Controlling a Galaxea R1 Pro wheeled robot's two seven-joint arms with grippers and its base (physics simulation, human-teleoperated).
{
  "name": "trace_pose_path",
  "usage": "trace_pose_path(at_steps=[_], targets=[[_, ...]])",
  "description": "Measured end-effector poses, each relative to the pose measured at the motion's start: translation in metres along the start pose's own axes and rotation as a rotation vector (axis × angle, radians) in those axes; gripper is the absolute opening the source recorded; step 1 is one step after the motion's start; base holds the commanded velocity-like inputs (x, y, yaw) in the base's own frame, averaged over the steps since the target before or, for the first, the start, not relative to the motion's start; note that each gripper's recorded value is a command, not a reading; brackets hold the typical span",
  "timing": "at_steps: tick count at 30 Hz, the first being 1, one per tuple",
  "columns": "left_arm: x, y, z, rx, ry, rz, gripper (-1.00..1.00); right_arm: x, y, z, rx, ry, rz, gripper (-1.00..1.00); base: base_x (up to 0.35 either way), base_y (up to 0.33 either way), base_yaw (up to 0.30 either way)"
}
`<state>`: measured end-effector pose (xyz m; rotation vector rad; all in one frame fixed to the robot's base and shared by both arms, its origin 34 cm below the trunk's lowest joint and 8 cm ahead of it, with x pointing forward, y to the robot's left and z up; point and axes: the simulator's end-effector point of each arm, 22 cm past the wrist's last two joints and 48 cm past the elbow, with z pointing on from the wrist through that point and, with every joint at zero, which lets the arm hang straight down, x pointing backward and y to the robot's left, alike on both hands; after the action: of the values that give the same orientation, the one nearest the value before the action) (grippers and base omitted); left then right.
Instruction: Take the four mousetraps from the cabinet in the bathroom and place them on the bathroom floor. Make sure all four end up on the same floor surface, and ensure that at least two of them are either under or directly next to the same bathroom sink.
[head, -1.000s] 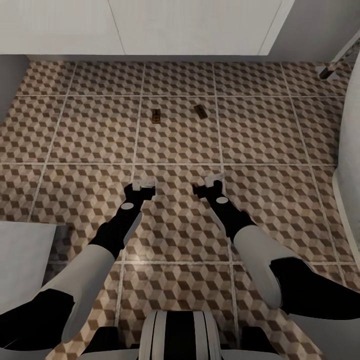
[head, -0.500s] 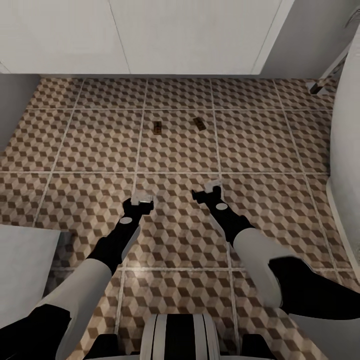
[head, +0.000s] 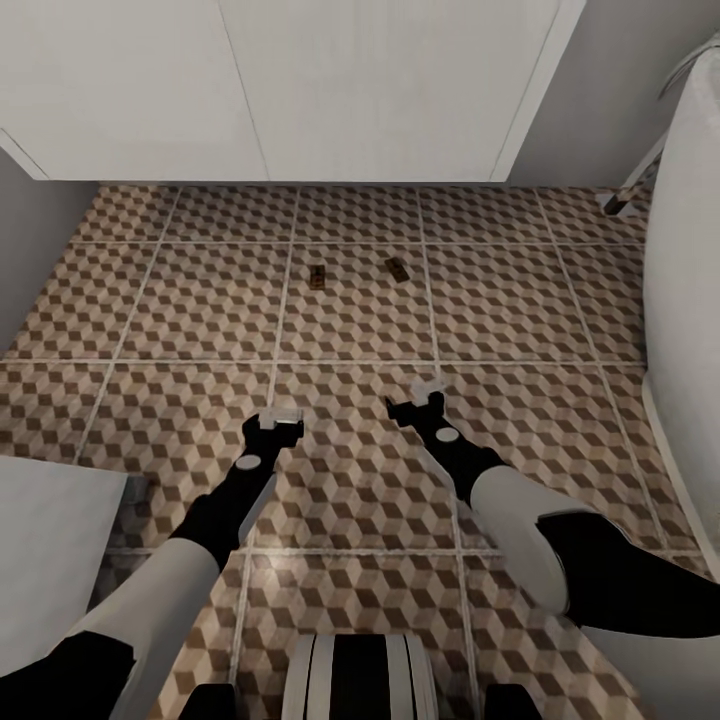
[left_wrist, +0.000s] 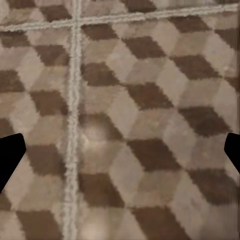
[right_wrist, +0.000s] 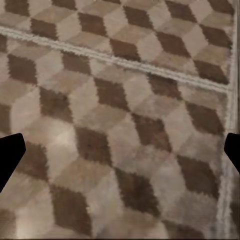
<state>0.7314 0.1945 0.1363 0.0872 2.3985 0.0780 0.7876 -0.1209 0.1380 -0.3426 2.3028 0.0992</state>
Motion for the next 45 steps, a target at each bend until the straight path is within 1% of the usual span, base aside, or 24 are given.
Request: trace_pose_path(at_steps=[2,3,4,7,16,20,22,25,28,32,33,41,45], targets=[[0.0,0.0,-0.004,0.0,-0.013,-0.004,1.0,0.001,-0.001,-0.004,0.0,-0.004,-0.002,1.0,0.0,0.0,0.0],[0.009,0.0,-0.007,0.0,-0.009,-0.004,1.0,0.011,-0.009,-0.008,0.006,-0.001,-0.004,1.0,0.0,0.0,0.0],[0.011,0.0,-0.008,0.0,-0.007,-0.003,1.0,0.011,-0.012,-0.01,0.009,-0.005,-0.007,1.0,0.0,0.0,0.0],[0.014,0.001,-0.013,-0.001,-0.002,-0.003,1.0,0.008,-0.016,-0.015,0.014,-0.015,-0.01,1.0,0.0,0.0,0.0],[0.021,0.003,-0.026,-0.006,0.011,0.002,1.0,0.018,-0.016,-0.033,0.02,-0.006,-0.008,1.0,0.0,0.0,0.0],[0.02,0.005,-0.031,-0.009,-0.001,0.002,1.0,0.02,-0.015,-0.04,0.022,-0.003,-0.008,1.0,0.0,0.0,0.0],[0.022,0.006,-0.033,-0.011,-0.004,0.002,1.0,0.027,-0.024,-0.046,0.034,0.006,-0.011,1.0,0.0,0.0,0.0],[0.023,0.008,-0.037,-0.013,-0.002,0.004,1.0,0.031,-0.031,-0.053,0.044,0.007,-0.015,1.0,0.0,0.0,0.0],[0.021,0.01,-0.041,-0.016,-0.001,0.007,1.0,0.029,-0.035,-0.059,0.049,-0.001,-0.017,1.0,0.0,0.0,0.0],[0.028,0.013,-0.046,-0.021,0.015,0.013,1.0,0.028,-0.035,-0.068,0.052,-0.012,-0.018,1.0,0.0,0.0,0.0],[0.034,0.014,-0.048,-0.023,0.027,0.016,1.0,0.029,-0.035,-0.071,0.051,-0.016,-0.018,1.0,0.0,0.0,0.0],[0.04,0.02,-0.059,-0.033,0.025,0.022,1.0,0.028,-0.032,-0.088,0.053,-0.034,-0.017,1.0,0.0,0.0,0.0],[0.042,0.022,-0.066,-0.035,0.028,0.024,1.0,0.025,-0.041,-0.096,0.066,-0.04,-0.022,1.0,0.0,0.0,0.0]])
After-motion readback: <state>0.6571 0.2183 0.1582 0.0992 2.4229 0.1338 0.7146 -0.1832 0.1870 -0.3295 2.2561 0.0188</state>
